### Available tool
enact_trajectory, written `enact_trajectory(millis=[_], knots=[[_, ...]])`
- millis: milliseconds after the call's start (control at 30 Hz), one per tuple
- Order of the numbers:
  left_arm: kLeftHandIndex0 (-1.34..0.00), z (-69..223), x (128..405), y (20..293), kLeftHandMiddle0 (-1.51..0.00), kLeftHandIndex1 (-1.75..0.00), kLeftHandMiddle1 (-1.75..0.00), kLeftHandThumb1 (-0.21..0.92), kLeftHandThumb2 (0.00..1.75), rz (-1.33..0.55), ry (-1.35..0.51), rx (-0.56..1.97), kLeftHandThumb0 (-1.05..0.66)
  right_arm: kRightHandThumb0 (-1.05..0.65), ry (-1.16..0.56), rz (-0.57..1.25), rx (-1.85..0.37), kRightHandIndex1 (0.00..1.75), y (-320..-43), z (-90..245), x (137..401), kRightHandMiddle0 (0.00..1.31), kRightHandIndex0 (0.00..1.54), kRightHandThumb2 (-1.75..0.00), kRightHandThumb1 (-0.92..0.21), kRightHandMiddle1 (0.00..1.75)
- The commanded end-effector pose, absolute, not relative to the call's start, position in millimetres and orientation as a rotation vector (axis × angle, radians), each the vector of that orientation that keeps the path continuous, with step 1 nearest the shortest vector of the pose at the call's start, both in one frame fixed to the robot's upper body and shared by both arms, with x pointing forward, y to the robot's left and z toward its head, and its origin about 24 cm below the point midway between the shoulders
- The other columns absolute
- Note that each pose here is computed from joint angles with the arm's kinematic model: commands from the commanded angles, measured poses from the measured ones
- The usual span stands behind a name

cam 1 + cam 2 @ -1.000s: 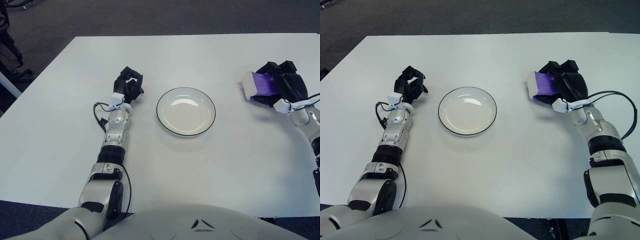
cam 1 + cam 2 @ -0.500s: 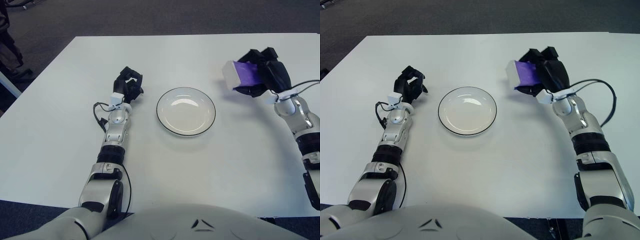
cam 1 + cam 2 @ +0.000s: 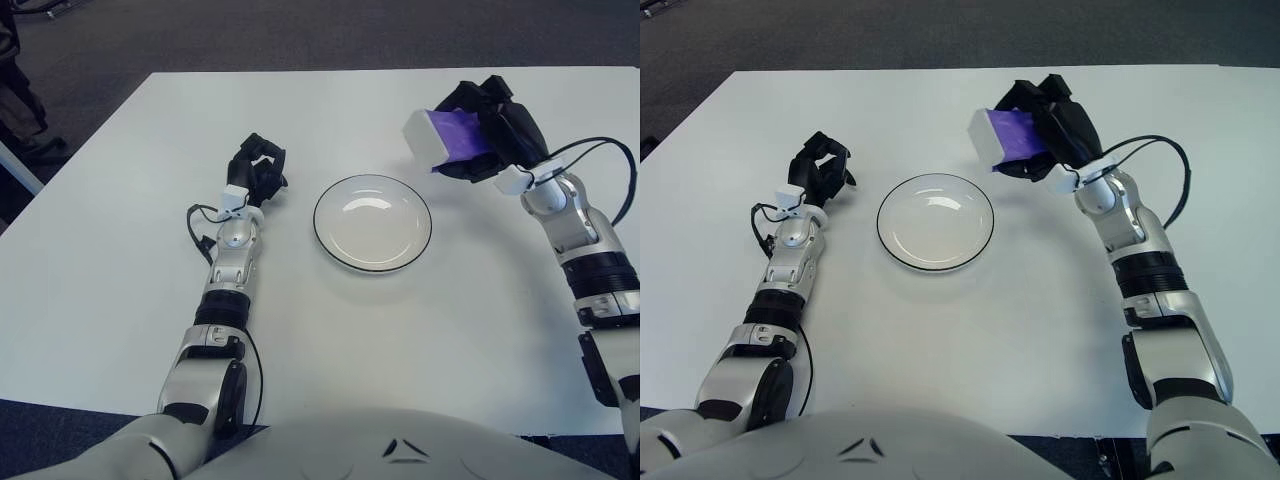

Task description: Put the tissue paper into the plate.

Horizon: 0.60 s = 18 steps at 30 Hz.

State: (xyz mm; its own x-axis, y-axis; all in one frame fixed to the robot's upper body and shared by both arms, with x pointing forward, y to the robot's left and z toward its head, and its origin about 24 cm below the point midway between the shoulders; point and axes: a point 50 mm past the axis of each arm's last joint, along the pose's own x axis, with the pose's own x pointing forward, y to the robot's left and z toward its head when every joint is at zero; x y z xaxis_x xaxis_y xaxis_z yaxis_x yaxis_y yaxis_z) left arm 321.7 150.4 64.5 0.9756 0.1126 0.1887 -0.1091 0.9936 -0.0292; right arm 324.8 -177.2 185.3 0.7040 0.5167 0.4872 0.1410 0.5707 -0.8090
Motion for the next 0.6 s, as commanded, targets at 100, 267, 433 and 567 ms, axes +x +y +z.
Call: enact_trajectory(millis=[100,267,433,567], knots=[[-0.63,12.6,294.9,154.2,-0.89,-1.75,-1.75,0.92,0.35,0.142,-0.007,-0.031,-0.34,0.00,-0.842,0.331,-0.902,1.75,-153.3,199.6,322.4,0.53,0.58,-1.26,-0.31,1.57],[-0.63,12.6,294.8,153.4,-0.89,-1.75,-1.75,0.92,0.35,0.142,-0.007,-0.032,-0.34,0.00,-0.848,0.385,-0.888,1.75,-143.7,197.9,321.7,0.53,0.58,-1.27,-0.31,1.58],[-0.63,12.7,294.6,152.7,-0.89,-1.75,-1.75,0.92,0.35,0.142,-0.007,-0.034,-0.34,0.00,-0.863,0.457,-0.890,1.75,-134.3,193.7,320.6,0.52,0.58,-1.28,-0.31,1.59],[-0.63,12.5,293.9,151.8,-0.89,-1.75,-1.75,0.92,0.35,0.143,-0.007,-0.035,-0.34,0.00,-0.850,0.527,-0.898,1.75,-128.6,191.4,318.6,0.51,0.58,-1.29,-0.30,1.60]])
